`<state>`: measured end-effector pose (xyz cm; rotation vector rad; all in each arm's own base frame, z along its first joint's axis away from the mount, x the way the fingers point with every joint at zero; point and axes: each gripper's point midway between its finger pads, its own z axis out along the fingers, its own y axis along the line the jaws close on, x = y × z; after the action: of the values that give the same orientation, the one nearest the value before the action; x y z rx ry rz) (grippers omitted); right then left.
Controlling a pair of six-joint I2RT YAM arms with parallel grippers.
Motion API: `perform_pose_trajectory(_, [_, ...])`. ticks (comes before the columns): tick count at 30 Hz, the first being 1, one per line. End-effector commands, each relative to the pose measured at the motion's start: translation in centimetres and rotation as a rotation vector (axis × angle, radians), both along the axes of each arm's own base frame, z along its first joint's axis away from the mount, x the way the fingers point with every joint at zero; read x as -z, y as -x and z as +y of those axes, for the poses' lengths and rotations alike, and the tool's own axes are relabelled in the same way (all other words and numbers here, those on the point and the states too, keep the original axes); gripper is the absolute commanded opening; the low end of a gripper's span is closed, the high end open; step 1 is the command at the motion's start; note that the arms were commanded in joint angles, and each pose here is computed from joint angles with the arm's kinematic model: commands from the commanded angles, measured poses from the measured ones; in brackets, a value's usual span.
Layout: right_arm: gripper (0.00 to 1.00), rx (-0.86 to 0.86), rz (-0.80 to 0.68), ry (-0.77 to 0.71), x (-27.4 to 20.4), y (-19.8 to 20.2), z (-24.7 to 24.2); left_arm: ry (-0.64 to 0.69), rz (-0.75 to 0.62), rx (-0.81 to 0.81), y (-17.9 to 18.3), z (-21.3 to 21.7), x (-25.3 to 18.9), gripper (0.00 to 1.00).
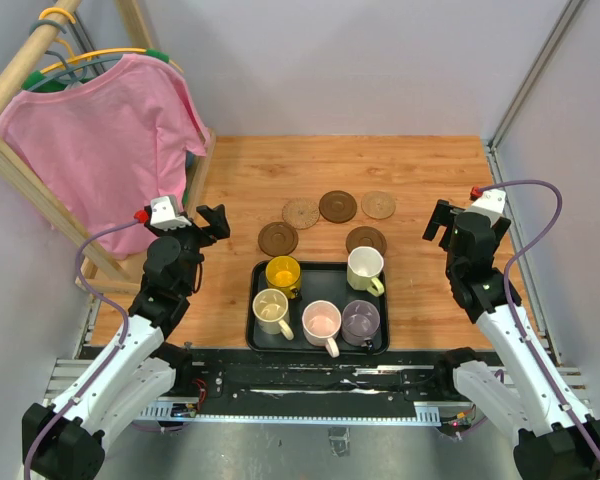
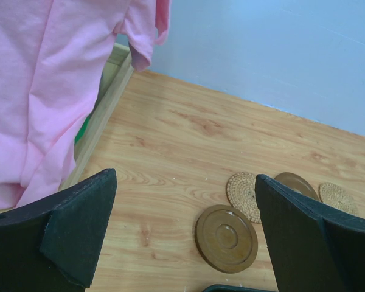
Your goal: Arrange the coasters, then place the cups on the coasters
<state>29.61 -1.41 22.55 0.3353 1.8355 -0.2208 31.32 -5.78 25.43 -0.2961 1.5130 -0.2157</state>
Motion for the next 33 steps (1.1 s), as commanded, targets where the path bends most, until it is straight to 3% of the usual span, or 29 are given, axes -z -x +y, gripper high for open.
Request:
perform_pose_trajectory(1, [0.98,0.013,-0.045,-0.019,-1.3,0.0,-0.2,0.006,-0.005,-0.035,0.0,0.7,-0.3,1.00])
perform_pose_trajectory(21, [0.98,-0.021,-0.058,-0.026,-1.4,-0.3,0.4,-0.002,0.012,-0.041,-0.5,0.6,0.3,1.00])
perform_pose_trajectory(33, [0.99,-0.097,-0.039,-0.019,-1.4,-2.3,1.9,-0.009,0.063,0.022,-3.0,-1.6,2.3,0.99])
